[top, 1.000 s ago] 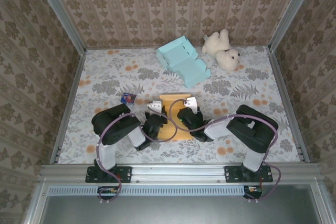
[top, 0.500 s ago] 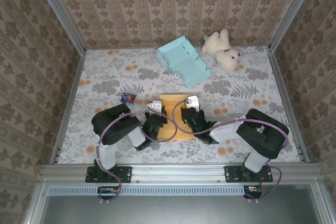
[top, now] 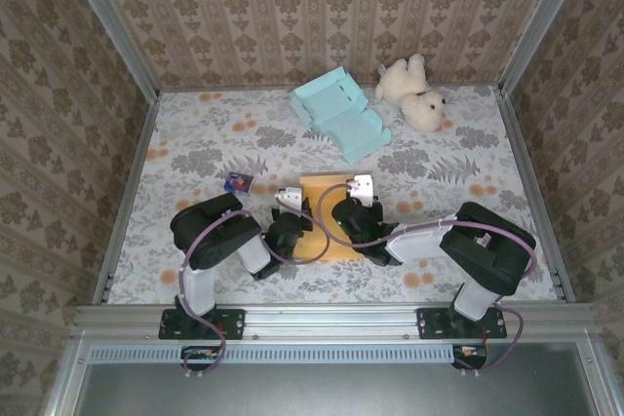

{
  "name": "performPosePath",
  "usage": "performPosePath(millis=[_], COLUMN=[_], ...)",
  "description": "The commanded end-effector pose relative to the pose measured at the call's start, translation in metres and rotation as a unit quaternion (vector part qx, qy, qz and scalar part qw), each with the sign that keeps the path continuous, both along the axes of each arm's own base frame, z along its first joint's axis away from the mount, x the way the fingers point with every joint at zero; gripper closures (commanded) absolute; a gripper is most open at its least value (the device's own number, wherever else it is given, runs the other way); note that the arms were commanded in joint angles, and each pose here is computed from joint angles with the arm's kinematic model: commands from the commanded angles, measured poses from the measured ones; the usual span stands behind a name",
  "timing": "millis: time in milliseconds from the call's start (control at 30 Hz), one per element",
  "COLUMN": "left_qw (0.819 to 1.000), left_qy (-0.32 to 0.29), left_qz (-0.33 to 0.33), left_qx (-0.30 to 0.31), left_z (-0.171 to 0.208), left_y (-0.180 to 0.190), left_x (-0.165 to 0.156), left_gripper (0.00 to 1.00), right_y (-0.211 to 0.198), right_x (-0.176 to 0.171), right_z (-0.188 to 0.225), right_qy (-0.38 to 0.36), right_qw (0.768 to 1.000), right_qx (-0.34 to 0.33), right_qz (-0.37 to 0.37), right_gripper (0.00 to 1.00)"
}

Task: Fold the paper box

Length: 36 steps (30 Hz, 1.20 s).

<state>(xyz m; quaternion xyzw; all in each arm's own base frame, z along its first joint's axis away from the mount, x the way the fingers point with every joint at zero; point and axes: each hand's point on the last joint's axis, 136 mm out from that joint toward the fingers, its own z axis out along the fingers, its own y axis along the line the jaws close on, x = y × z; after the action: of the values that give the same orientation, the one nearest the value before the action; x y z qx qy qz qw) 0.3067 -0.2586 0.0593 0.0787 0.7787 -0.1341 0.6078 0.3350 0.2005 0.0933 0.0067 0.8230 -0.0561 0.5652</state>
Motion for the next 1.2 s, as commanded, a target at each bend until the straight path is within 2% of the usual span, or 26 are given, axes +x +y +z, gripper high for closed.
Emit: performPosePath(millis=[0, 233, 433, 733, 900, 1167], left_qw=[0.999, 0.999, 0.999, 0.999, 0.999, 1.000], left_qy=[0.013, 0.013, 0.012, 0.011, 0.004, 0.010], left_qz=[0.024, 0.023, 0.022, 0.023, 0.023, 0.006], left_qx=[0.023, 0.023, 0.023, 0.022, 0.025, 0.019], left_z=[-0.012, -0.012, -0.011, -0.010, -0.004, -0.004], left_y=[0.014, 0.014, 0.013, 0.014, 0.014, 0.005], left_x=[0.000, 0.000, 0.000, 0.000, 0.001, 0.001], left_gripper=[1.00, 1.00, 1.00, 1.00, 1.00, 1.00], right_y=[-0.030, -0.032, 0.003, 0.025, 0.009, -0.043], right_x=[0.001, 0.003, 0.002, -0.021, -0.042, -0.076], right_z=[0.015, 0.018, 0.012, 0.004, 0.017, 0.079], right_qy=[-0.026, -0.020, 0.005, 0.048, 0.047, 0.033], right_qw=[0.996, 0.996, 0.999, 0.992, 0.992, 0.993], right_qx=[-0.025, -0.028, 0.022, 0.047, 0.042, 0.070], right_qz=[-0.078, -0.079, 0.027, 0.105, 0.108, 0.086], right_gripper=[0.81, 0.81, 0.69, 0.59, 0.57, 0.54])
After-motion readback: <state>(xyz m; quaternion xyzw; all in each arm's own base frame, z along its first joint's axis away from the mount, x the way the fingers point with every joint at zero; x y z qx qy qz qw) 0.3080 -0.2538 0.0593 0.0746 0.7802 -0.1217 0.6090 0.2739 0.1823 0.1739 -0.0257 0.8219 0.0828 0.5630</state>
